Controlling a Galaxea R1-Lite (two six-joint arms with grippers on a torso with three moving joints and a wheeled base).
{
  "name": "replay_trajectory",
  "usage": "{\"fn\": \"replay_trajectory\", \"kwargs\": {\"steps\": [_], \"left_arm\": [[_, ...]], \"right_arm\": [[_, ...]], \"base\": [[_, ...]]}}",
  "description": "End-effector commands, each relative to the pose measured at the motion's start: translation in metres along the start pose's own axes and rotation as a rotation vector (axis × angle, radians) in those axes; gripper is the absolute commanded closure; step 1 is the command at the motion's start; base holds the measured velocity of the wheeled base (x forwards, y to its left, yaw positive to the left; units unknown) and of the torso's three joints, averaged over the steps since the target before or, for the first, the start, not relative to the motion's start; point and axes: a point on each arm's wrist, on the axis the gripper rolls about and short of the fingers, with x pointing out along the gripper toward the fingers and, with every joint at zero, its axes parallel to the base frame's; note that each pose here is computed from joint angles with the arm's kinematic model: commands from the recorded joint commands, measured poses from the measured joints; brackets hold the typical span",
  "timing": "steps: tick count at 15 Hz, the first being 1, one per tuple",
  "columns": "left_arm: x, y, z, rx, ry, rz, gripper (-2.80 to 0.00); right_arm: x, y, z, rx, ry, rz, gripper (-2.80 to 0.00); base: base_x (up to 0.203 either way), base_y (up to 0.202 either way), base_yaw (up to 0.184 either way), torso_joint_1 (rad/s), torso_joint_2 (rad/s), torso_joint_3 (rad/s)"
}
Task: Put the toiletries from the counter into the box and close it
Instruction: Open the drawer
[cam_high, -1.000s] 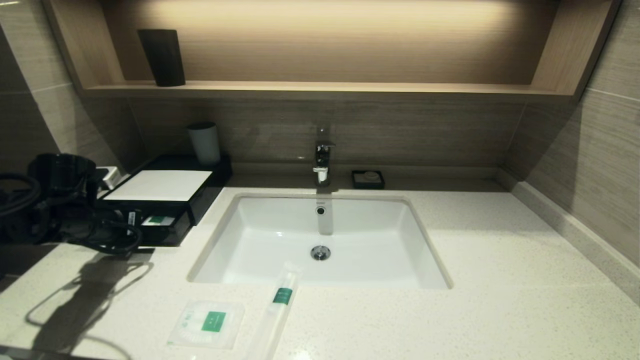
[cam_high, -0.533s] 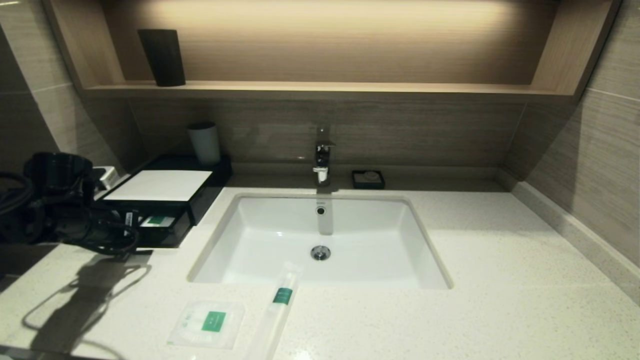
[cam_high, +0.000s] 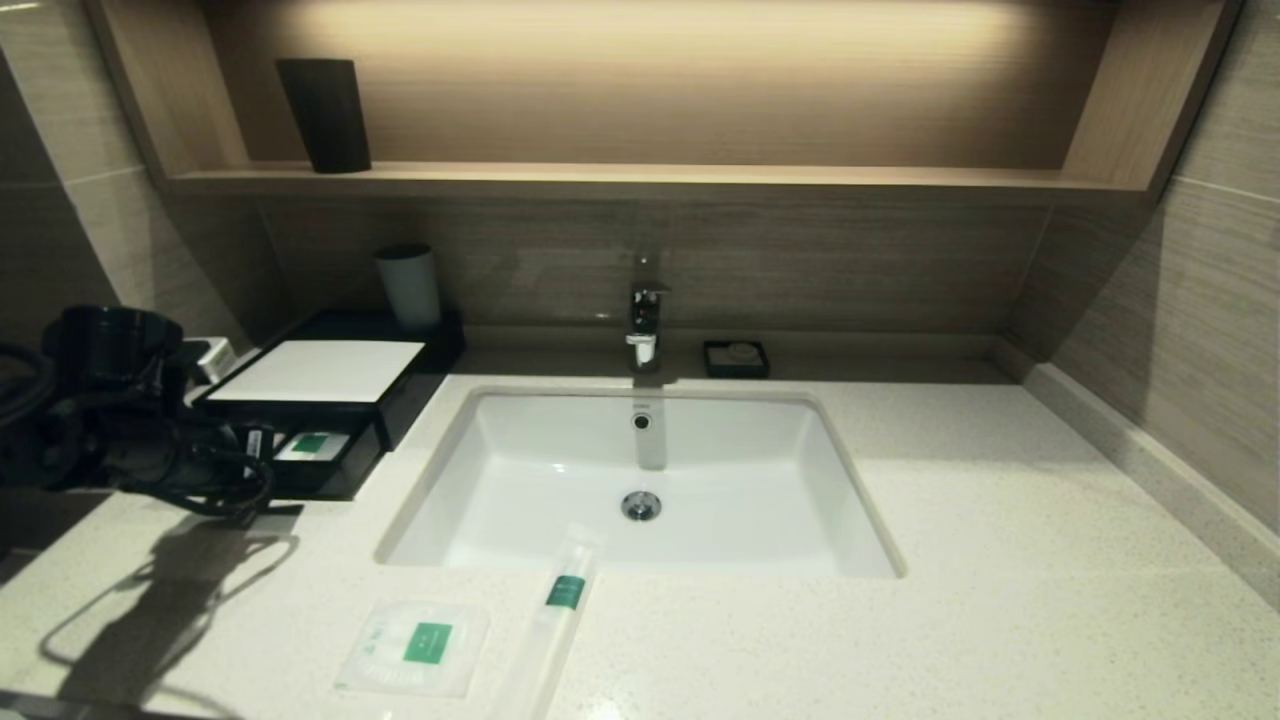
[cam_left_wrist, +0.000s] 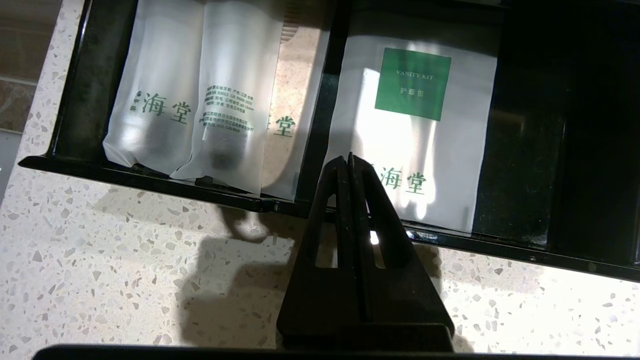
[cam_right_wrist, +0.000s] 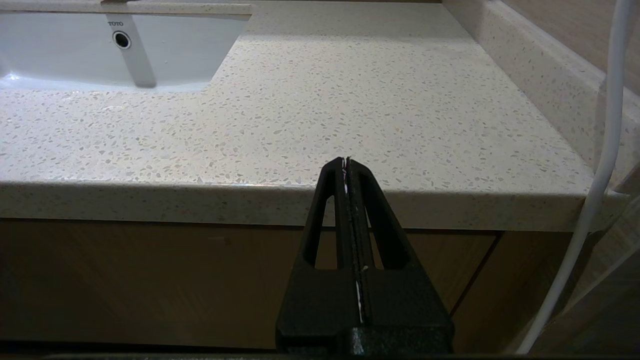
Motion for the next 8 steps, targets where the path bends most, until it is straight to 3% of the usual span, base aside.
{"fn": "replay_trajectory", "kwargs": {"steps": [1, 8], "left_arm": [[-0.0009, 0.0001, 0.0003, 0.003, 0.004, 0.001, 0.0], [-0.0052, 0.0011, -0.001, 0.01, 0.025, 0.0, 0.0]], "right_arm": [[-0.0001, 0.0, 0.0, -0.001, -0.002, 0.0, 0.0], [-0.0001, 0.0, 0.0, 0.0, -0.002, 0.0, 0.0]], "base": [[0.0, 0.0, 0.0, 0.0, 0.0, 0.0], [0.0, 0.0, 0.0, 0.0, 0.0, 0.0]]}}
